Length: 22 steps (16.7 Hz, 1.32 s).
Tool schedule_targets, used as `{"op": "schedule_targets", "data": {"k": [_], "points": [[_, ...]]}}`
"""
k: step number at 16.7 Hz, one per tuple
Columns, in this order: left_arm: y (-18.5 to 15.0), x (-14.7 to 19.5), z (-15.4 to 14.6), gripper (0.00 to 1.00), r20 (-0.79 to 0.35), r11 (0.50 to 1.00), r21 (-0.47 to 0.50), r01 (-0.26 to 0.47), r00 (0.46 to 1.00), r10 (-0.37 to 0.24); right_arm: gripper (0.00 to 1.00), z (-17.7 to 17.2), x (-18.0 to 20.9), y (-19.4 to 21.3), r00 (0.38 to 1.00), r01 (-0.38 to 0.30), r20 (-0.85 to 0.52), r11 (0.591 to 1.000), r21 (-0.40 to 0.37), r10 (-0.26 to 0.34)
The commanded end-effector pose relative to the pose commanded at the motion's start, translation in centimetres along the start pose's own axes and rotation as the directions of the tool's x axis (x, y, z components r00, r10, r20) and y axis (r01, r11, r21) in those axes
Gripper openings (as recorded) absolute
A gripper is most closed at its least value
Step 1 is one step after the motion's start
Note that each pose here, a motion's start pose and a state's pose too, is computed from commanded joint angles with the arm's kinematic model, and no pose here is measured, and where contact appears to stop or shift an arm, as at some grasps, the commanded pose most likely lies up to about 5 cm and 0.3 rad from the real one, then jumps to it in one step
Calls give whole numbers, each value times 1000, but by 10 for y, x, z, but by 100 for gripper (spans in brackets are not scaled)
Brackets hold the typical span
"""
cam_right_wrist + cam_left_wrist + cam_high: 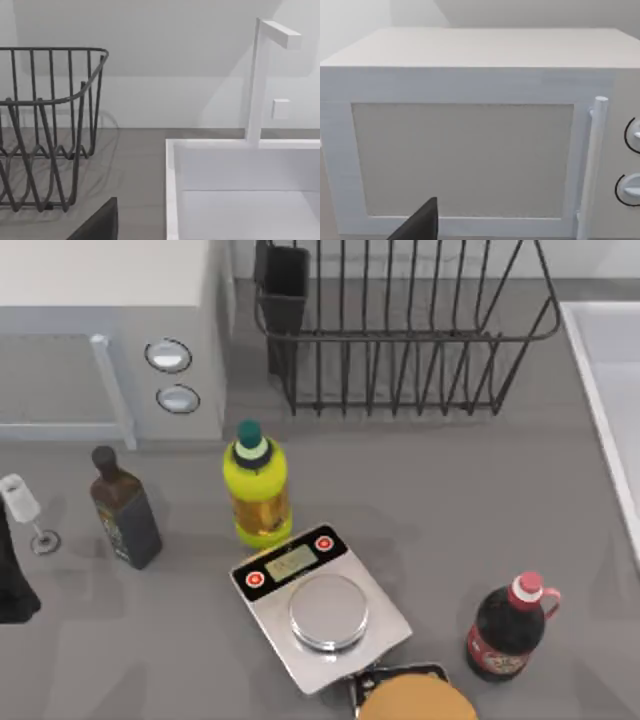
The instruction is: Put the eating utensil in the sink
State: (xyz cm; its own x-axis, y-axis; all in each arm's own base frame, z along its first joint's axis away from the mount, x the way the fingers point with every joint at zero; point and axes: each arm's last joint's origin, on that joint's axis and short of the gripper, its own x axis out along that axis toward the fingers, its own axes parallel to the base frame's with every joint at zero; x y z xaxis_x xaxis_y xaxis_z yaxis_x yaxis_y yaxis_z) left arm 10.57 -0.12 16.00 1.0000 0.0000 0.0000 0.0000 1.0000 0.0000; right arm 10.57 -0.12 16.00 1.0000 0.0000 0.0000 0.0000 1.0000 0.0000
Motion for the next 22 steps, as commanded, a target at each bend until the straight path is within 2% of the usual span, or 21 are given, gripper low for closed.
{"op": "schedule_targets", "data": {"k": [3, 5, 8, 10, 12, 16, 19, 22], "points": [[0, 0, 0, 100, 0, 1000, 0, 0, 1000, 0, 100, 1, 0, -1, 1000, 6, -14, 1000, -6, -6], [0, 0, 0, 100, 0, 1000, 0, 0, 1000, 0, 100, 7, 1, -3, 997, 27, -76, 999, -28, -30], [0, 0, 0, 100, 0, 1000, 0, 0, 1000, 0, 100, 20, 6, -10, 962, 65, -261, 994, -83, -85], [0, 0, 0, 100, 0, 1000, 0, 0, 1000, 0, 100, 26, 14, -16, 891, 77, -436, 990, -120, -123], [0, 0, 0, 100, 0, 1000, 0, 0, 1000, 0, 100, 30, 25, -25, 768, 74, -623, 987, -143, -147], [0, 0, 0, 100, 0, 1000, 0, 0, 1000, 0, 100, 32, 49, -48, 434, 45, -891, 991, -125, -132], [0, 0, 0, 100, 0, 1000, 0, 0, 1000, 0, 100, 33, 65, -66, 218, 32, -972, 997, -77, -82], [0, 0, 0, 100, 0, 1000, 0, 0, 1000, 0, 100, 33, 77, -82, 67, 28, -997, 999, -26, -28]]}}
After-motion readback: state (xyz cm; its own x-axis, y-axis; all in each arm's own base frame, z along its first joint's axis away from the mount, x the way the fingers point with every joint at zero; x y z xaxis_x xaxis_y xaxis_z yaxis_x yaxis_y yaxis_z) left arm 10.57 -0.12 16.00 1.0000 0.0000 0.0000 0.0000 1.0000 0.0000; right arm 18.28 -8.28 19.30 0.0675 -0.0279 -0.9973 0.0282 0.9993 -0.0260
